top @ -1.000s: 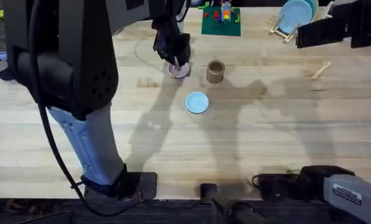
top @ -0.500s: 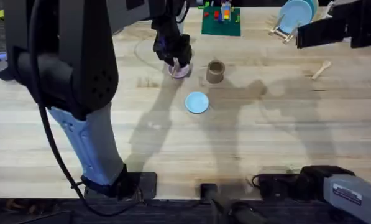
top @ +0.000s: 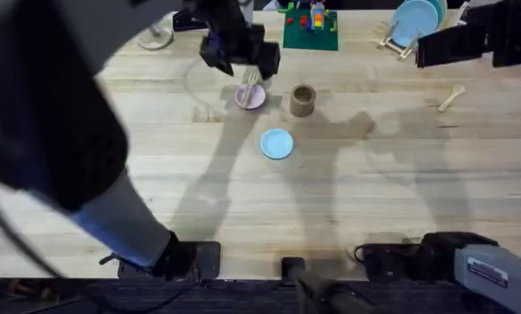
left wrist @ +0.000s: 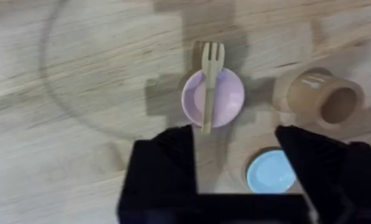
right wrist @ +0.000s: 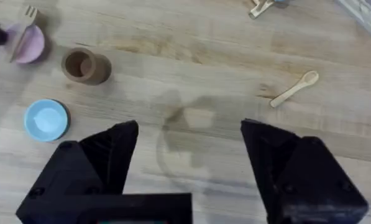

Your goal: Pick up a utensil and set it on the pink plate, then put the other utensil in the container.

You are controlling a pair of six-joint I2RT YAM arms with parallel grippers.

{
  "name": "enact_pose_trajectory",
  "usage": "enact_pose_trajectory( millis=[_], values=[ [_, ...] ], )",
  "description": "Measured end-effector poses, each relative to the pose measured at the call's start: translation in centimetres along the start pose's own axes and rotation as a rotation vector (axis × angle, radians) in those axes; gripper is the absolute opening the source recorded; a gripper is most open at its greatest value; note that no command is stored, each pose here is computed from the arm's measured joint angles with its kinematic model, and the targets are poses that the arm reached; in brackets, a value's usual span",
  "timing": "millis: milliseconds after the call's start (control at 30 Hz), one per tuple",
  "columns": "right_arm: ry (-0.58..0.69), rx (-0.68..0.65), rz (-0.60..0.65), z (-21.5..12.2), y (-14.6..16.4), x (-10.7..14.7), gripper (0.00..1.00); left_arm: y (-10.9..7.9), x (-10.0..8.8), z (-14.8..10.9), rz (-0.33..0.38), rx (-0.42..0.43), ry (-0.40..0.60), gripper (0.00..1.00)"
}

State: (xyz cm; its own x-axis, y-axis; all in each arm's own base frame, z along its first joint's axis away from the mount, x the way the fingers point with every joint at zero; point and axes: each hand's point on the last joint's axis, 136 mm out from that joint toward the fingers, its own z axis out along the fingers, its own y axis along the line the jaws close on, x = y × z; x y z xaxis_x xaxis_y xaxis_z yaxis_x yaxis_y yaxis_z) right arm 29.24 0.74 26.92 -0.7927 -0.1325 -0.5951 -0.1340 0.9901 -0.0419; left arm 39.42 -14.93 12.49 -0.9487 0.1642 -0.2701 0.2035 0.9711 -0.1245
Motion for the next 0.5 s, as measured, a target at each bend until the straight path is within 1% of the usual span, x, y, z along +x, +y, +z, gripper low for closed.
enact_pose_trajectory(
  millis=[100,133,300,500],
  values=[
    [0.0,0.0,0.0,0.0,0.0,0.0,0.993,-0.2,0.2,-3.0,0.004,0.007,-0.044,0.932],
    [0.0,0.0,0.0,0.0,0.0,0.0,0.994,-0.3,0.2,-3.9,0.005,0.009,-0.058,0.955],
    [0.0,0.0,0.0,0.0,0.0,0.0,0.993,-0.3,1.4,-7.6,0.008,0.003,-0.095,0.967],
    [0.0,0.0,0.0,0.0,0.0,0.0,0.994,0.4,3.8,-12.3,0.011,-0.031,-0.135,0.969]
  ],
)
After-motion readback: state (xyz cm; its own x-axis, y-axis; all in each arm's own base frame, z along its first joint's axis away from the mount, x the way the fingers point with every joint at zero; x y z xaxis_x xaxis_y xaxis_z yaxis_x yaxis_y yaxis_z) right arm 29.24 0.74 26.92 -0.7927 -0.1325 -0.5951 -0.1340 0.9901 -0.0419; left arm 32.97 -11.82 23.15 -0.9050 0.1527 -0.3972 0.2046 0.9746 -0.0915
